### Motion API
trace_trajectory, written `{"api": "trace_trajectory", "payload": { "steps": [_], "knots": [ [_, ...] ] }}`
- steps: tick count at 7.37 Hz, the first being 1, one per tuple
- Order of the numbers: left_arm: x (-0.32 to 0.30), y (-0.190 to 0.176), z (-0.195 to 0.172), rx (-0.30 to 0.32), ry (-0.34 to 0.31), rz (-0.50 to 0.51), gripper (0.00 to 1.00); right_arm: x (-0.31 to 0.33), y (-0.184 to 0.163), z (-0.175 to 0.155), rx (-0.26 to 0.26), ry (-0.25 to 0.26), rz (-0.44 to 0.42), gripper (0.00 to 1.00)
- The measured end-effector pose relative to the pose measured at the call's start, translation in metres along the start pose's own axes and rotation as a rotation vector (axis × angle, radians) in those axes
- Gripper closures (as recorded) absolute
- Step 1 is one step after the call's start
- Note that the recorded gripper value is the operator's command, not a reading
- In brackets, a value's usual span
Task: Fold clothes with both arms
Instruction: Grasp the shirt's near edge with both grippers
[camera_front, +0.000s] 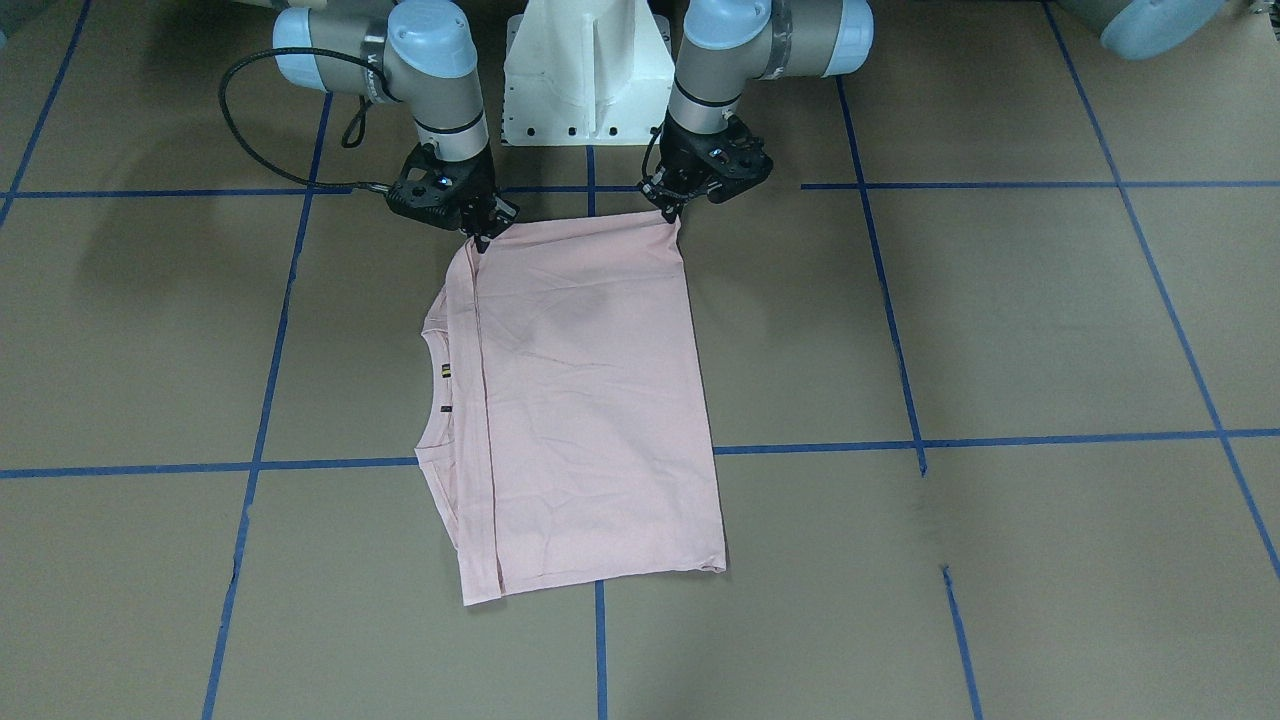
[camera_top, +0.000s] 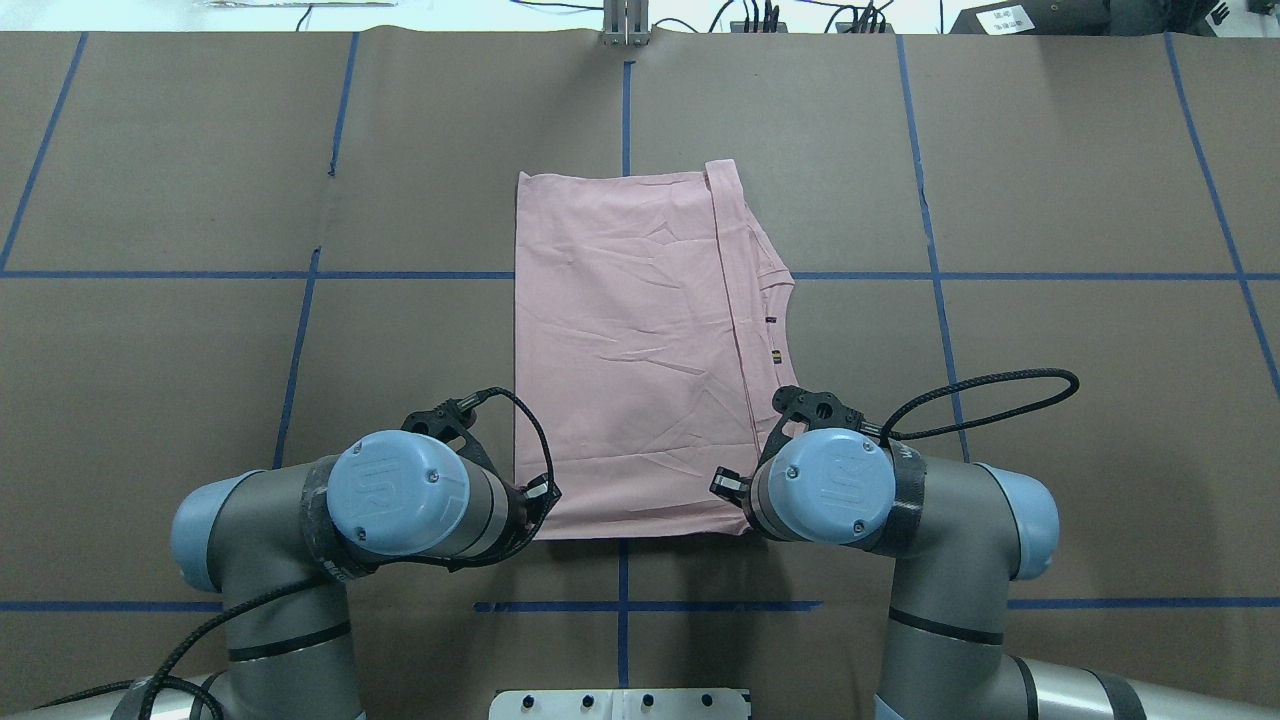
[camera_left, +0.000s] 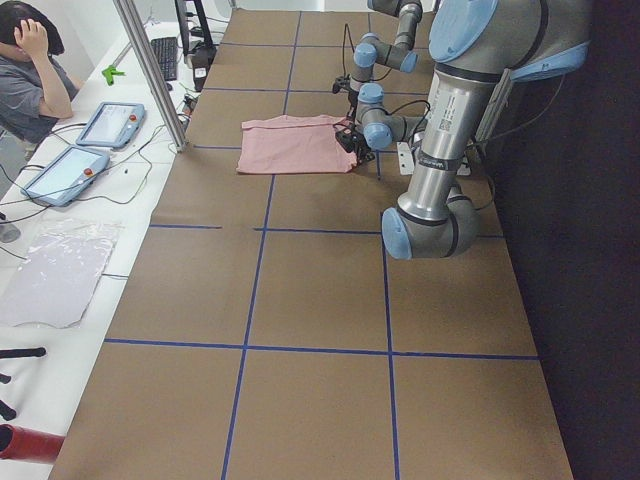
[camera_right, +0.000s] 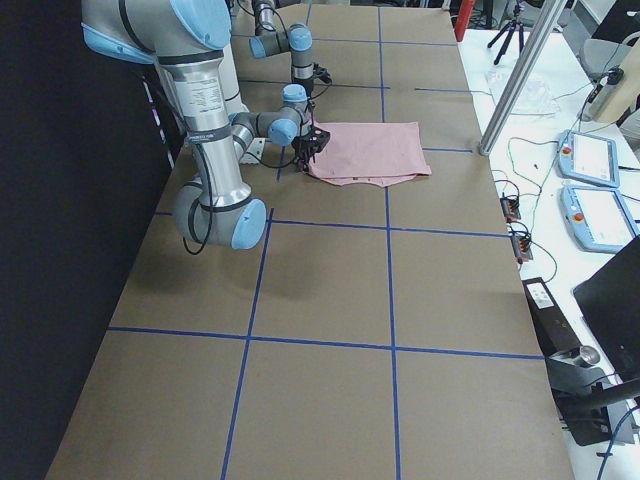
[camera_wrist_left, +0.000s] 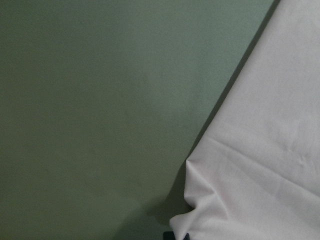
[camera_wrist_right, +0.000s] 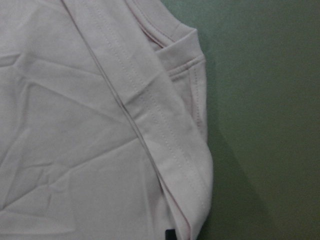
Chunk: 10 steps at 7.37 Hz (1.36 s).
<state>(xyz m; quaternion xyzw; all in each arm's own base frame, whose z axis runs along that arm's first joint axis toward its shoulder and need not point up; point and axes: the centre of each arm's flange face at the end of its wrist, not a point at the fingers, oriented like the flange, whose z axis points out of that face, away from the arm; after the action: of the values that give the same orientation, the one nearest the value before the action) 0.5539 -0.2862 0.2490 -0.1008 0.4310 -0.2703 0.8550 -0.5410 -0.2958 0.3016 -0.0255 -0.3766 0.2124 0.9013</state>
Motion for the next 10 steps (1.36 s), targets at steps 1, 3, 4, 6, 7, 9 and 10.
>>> {"api": "trace_trajectory", "payload": {
  "steps": [1, 3, 4, 6, 7, 9, 10],
  "knots": [
    [0.001, 0.001, -0.004, -0.003, 0.006, 0.001, 1.0, -0.002, -0.002, -0.013, 0.002, -0.026, 0.004, 1.0],
    [0.0, 0.012, -0.02, -0.02, 0.027, 0.011, 1.0, -0.003, -0.002, -0.04, -0.005, -0.074, 0.004, 1.0],
    [-0.004, 0.026, -0.031, -0.033, 0.024, 0.024, 1.0, -0.002, -0.002, -0.047, -0.011, -0.086, 0.003, 1.0],
    [-0.019, 0.065, -0.06, -0.076, -0.002, 0.058, 1.0, 0.011, 0.008, -0.061, -0.043, -0.097, -0.011, 1.0],
    [-0.029, 0.08, -0.069, -0.097, -0.012, 0.074, 1.0, 0.022, 0.019, -0.067, -0.069, -0.099, -0.026, 1.0],
    [-0.037, 0.084, -0.076, -0.106, -0.018, 0.085, 1.0, 0.035, 0.033, -0.082, -0.117, -0.109, -0.047, 1.0],
    [-0.036, 0.08, -0.077, -0.1, -0.016, 0.083, 1.0, 0.035, 0.041, -0.088, -0.138, -0.12, -0.057, 1.0]
  ]
}}
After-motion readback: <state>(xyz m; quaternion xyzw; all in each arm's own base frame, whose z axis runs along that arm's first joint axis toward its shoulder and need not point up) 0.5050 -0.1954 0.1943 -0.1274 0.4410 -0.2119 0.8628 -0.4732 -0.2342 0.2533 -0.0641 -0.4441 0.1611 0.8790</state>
